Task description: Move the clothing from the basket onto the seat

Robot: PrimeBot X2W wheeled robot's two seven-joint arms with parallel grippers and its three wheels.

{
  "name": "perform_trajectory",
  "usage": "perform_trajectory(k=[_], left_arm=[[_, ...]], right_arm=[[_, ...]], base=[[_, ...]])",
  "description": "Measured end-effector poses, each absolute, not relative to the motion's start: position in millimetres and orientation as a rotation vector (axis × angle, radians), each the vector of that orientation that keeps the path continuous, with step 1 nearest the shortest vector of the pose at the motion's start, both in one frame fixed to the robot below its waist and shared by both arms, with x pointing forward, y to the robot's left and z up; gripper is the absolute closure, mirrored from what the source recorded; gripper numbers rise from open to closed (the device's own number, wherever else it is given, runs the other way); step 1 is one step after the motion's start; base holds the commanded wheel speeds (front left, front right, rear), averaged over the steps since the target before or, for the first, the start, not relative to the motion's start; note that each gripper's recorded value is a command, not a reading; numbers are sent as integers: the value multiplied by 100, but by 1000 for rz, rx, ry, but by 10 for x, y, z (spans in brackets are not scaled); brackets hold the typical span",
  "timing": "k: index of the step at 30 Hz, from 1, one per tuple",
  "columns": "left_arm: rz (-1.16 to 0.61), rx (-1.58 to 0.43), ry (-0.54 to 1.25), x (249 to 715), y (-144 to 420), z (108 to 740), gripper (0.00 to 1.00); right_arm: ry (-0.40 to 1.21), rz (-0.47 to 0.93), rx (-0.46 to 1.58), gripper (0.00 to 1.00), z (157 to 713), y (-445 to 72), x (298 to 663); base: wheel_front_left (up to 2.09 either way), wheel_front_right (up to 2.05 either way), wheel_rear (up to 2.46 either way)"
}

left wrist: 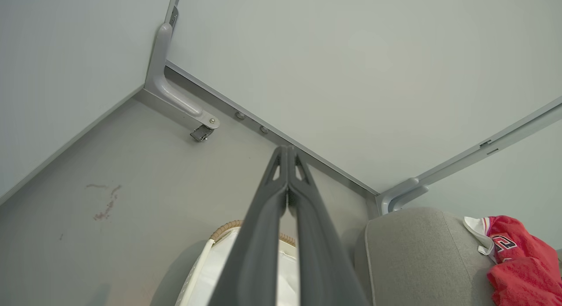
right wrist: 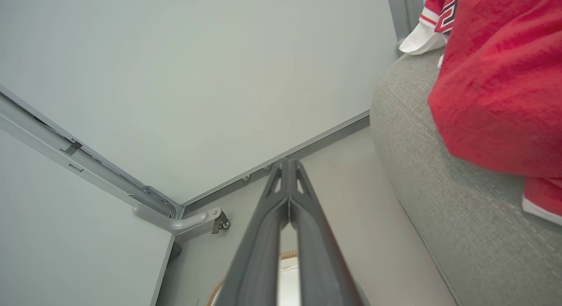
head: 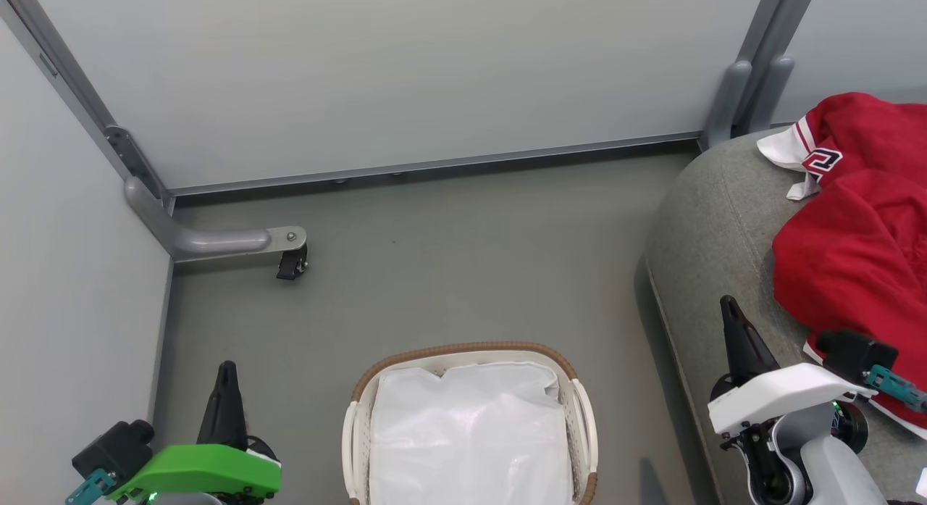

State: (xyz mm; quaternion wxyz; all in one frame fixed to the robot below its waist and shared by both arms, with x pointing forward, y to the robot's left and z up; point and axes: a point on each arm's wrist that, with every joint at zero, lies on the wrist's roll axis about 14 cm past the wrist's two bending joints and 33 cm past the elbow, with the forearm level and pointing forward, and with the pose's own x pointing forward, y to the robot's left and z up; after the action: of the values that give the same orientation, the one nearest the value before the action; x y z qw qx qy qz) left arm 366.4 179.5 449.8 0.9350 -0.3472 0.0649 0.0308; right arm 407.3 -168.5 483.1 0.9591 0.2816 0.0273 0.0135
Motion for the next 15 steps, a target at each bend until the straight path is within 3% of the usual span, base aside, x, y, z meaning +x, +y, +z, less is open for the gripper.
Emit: perform_trajectory(k=[15], left_arm=[[86, -896, 123, 3712, 1857, 4562, 100]], right_arm=[[66, -11, 790, 100, 4832, -1772, 4039]], base=[[0, 0, 0]])
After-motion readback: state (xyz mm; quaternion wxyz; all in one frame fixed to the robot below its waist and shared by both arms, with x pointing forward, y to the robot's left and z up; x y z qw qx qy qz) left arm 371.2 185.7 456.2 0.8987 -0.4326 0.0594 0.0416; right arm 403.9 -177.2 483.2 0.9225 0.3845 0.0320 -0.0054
